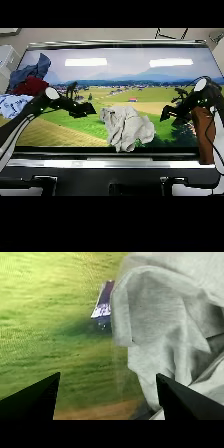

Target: Fold the clothes and pants, and hang the long-sleeved shirts on hangers.

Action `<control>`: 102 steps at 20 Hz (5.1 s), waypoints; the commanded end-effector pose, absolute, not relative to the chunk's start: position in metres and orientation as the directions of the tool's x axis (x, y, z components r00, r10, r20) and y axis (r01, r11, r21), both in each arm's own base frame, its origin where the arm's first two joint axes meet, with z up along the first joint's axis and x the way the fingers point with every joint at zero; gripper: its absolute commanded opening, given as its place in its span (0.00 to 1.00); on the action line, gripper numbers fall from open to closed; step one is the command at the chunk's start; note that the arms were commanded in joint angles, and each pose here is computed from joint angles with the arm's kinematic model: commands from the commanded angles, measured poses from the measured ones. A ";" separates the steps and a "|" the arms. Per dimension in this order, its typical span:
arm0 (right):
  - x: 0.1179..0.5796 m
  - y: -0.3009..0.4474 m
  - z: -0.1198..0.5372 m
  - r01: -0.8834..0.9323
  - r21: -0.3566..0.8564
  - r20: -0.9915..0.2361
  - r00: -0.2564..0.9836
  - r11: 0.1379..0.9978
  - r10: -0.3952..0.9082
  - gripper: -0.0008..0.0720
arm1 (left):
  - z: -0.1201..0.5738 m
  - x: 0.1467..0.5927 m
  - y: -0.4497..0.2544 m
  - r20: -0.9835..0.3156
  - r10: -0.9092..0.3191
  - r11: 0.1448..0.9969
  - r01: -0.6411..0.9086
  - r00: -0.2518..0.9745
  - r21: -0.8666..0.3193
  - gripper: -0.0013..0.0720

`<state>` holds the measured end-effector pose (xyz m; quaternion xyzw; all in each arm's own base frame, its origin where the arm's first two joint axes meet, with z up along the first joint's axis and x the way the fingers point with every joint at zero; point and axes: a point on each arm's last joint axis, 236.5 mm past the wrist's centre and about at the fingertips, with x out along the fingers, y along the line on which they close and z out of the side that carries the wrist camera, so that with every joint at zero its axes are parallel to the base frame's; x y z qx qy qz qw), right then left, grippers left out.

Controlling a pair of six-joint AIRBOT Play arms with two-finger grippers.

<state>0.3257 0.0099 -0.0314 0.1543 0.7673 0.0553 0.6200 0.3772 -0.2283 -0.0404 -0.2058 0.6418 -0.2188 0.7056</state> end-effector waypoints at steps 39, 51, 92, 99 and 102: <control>0.346 -0.030 0.458 0.011 0.123 -0.154 0.988 0.992 0.008 0.08 | 0.494 0.292 -0.062 0.240 -0.240 0.927 0.296 0.941 -0.231 0.05; 0.359 -0.035 0.092 0.221 0.276 -0.899 0.403 0.935 0.170 0.08 | 0.221 0.456 -0.065 -0.396 -0.178 0.977 0.114 0.901 -0.178 0.05; 0.400 -0.012 0.056 0.228 0.432 -0.853 0.419 0.873 0.312 0.08 | 0.096 0.430 -0.169 -0.555 -0.631 0.748 0.238 0.542 -0.619 0.05; 0.386 -0.088 0.467 0.196 0.097 -0.110 0.976 0.976 -0.186 0.08 | 0.608 0.279 -0.047 0.396 -0.269 0.954 0.299 0.878 -0.015 0.05; 0.321 -0.075 0.514 0.211 0.078 -0.016 0.977 0.974 -0.211 0.08 | 0.628 0.220 -0.054 0.447 -0.249 0.947 0.313 0.859 -0.075 0.05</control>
